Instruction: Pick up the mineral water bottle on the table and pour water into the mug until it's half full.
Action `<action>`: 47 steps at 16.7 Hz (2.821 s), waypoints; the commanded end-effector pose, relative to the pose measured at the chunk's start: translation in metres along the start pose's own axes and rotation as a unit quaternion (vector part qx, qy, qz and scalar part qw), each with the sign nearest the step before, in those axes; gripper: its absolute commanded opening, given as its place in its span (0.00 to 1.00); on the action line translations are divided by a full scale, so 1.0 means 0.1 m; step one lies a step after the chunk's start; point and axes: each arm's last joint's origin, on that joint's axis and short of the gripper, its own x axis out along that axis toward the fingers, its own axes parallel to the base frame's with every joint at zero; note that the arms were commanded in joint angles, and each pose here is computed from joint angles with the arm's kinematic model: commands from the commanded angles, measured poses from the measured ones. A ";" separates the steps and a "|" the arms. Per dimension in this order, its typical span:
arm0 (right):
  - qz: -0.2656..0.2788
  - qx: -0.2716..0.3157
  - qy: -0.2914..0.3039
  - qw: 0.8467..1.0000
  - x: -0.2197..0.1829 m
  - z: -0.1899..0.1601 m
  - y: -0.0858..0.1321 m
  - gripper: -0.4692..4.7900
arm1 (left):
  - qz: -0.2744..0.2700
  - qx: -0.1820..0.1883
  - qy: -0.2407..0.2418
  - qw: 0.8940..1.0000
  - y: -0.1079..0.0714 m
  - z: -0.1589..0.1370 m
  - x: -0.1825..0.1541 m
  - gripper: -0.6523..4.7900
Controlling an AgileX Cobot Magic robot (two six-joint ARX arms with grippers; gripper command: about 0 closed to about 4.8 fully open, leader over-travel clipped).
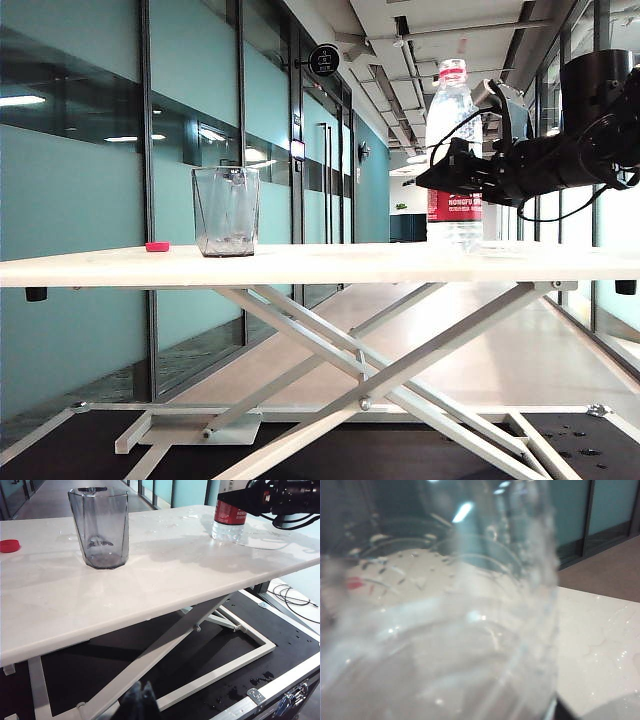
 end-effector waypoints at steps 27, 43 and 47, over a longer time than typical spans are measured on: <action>-0.119 -0.307 0.177 0.927 0.74 0.91 1.38 0.41 | -0.003 0.007 0.017 1.000 0.00 -0.03 0.00 0.11; -0.156 -0.493 0.278 0.809 0.98 0.64 1.76 0.41 | -0.002 0.006 0.018 1.000 0.00 -0.03 0.00 0.11; -0.154 -0.537 0.291 0.776 0.98 0.64 1.82 0.41 | -0.002 0.006 0.018 1.000 0.00 -0.03 0.00 0.11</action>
